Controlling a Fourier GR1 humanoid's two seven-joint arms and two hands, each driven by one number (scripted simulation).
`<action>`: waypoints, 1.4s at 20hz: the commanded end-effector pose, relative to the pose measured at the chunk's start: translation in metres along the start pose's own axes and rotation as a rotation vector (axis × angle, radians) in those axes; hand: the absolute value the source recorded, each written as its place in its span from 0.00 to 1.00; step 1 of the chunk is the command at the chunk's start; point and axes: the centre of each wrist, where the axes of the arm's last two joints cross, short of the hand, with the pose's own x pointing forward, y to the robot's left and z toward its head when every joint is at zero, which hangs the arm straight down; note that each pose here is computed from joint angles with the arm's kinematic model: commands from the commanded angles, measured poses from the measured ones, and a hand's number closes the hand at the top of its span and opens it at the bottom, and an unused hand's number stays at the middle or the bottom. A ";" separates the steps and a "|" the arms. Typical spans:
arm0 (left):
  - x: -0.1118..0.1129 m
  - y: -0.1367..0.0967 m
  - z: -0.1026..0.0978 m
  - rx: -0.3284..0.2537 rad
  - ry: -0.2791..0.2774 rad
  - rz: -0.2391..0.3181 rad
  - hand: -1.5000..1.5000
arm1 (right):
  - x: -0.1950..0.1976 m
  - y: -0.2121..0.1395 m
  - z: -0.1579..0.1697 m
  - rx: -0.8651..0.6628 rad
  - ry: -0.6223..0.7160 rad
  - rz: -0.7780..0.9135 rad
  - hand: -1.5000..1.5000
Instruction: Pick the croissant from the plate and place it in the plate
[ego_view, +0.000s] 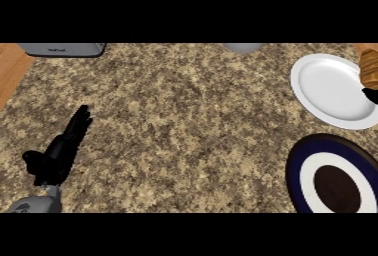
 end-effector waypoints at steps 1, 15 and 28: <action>0.009 -0.020 -0.002 0.011 -0.006 0.018 0.50 | 0.008 0.031 -0.013 0.050 0.007 0.004 1.00; -0.008 -0.012 0.003 -0.015 -0.019 0.009 0.50 | -0.005 0.060 -0.032 -0.034 0.274 -0.250 0.00; 0.003 0.007 -0.008 0.039 -0.003 -0.005 0.50 | -0.062 0.027 -0.031 -0.315 0.266 -0.757 0.00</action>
